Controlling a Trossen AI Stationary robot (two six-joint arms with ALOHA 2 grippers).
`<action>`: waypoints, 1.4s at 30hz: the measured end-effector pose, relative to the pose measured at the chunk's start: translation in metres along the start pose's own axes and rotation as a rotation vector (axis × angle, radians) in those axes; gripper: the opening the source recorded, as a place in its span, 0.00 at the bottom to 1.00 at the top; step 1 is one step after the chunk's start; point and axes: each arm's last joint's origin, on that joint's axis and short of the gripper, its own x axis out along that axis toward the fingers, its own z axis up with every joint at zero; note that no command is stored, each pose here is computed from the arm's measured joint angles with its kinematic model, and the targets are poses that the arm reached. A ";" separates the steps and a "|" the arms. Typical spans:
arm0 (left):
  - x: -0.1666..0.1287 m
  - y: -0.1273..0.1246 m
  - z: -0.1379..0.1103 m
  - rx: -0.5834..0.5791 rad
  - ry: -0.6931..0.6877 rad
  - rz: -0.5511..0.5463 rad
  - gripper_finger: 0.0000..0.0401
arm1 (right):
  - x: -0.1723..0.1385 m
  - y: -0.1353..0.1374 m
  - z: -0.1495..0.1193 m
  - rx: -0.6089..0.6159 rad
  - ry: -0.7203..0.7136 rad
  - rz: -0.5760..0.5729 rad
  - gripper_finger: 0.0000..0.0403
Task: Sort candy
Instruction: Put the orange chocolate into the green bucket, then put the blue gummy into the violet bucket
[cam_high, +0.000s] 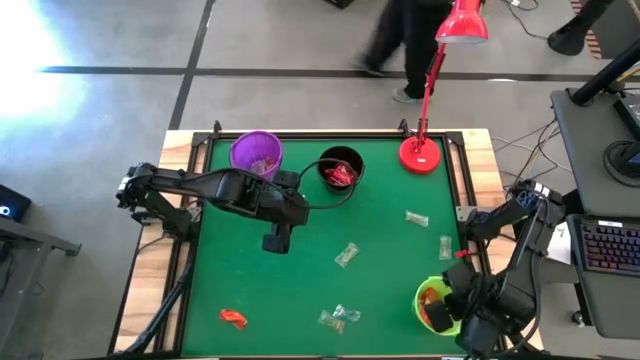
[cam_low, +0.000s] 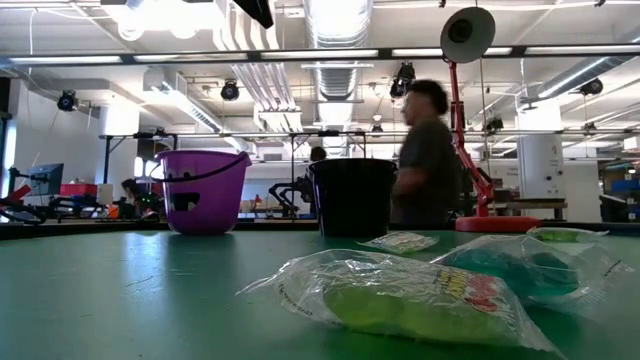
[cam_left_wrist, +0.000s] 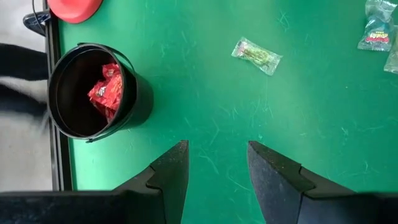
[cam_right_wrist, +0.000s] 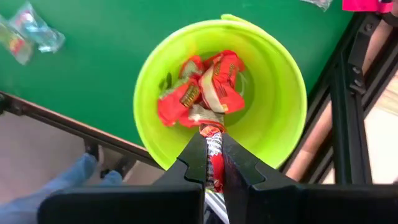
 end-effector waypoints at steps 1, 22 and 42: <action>0.000 0.000 0.000 -0.002 0.001 0.000 0.37 | 0.001 0.001 -0.001 -0.013 0.007 -0.009 0.05; 0.005 -0.015 -0.027 -0.072 0.246 -0.087 0.36 | 0.011 0.005 0.003 0.064 -0.108 -0.039 0.37; 0.064 -0.050 -0.033 -0.045 -0.047 -0.332 0.36 | 0.012 0.024 0.035 0.089 -0.270 0.044 0.37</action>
